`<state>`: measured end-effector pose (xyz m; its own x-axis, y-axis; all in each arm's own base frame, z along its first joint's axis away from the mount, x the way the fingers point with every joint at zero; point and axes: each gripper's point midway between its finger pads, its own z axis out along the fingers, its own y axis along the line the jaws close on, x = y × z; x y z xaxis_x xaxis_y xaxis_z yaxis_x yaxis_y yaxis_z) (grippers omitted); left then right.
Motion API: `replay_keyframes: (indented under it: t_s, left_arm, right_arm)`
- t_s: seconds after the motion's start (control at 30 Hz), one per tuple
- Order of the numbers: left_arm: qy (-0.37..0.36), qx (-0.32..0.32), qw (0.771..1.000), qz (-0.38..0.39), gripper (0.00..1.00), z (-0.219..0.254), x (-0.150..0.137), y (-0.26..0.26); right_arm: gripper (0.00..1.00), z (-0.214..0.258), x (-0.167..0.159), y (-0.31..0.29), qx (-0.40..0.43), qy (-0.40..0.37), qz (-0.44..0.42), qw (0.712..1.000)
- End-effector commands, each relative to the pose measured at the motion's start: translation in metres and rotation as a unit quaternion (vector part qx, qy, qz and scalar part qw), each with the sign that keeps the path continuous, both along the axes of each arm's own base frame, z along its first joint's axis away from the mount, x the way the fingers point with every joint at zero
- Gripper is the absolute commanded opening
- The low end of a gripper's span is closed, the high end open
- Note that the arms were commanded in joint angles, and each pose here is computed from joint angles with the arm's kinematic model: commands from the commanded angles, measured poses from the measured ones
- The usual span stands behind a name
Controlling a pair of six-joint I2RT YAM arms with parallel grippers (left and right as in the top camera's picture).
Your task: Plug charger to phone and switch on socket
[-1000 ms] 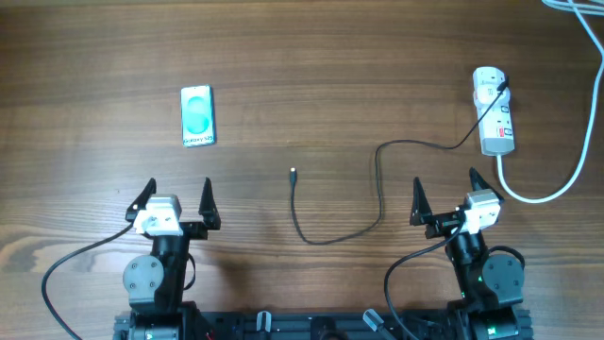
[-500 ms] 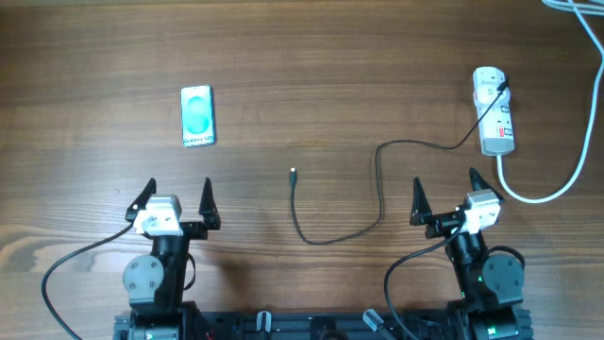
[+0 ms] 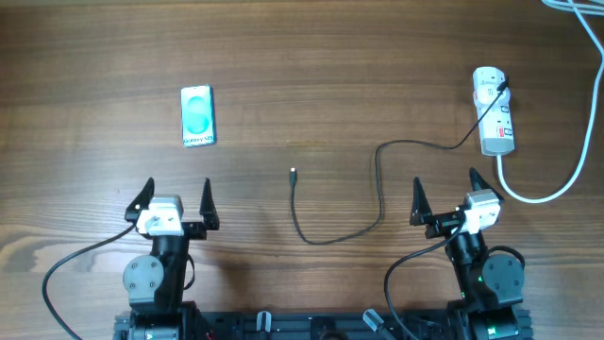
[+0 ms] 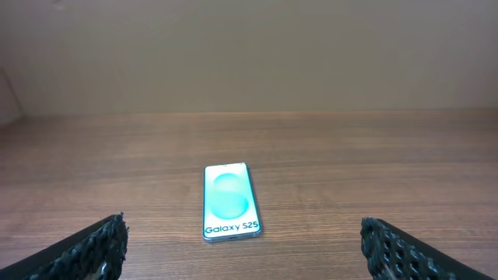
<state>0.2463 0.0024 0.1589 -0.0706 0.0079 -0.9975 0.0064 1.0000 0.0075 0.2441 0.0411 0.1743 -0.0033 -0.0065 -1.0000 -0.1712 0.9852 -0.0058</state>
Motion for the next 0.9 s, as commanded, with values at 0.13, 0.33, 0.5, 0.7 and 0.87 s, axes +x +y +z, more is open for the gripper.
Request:
replay_keyframes:
  t_s: [0.13, 0.33, 0.5, 0.7, 0.87]
  left_arm:
    - [-0.037, -0.037, 0.998, -0.044, 1.0, 0.023, -0.002, -0.016]
    - [-0.007, -0.102, 0.994, -0.042, 1.0, 0.069, -0.021, -0.018]
    - [0.03, -0.107, 0.99, -0.091, 1.0, 0.143, -0.029, -0.036]
    - [0.152, -0.126, 0.973, -0.119, 1.0, 0.216, 0.02, -0.047]
    - [0.275, -0.124, 0.947, -0.108, 1.0, 0.22, 0.085, -0.044]
  right_arm:
    - [0.99, 0.002, 0.0, -0.002, -0.006, -0.007, -0.007, 1.0]
    - [1.0, 0.003, 0.0, -0.002, -0.006, -0.007, -0.007, 1.0]
    - [1.0, 0.002, 0.0, -0.002, -0.005, -0.007, -0.007, 1.0]
    - [0.99, 0.002, 0.0, -0.002, -0.005, -0.007, -0.007, 1.0]
    - [1.0, 0.002, 0.0, -0.002, -0.006, -0.007, -0.007, 1.0]
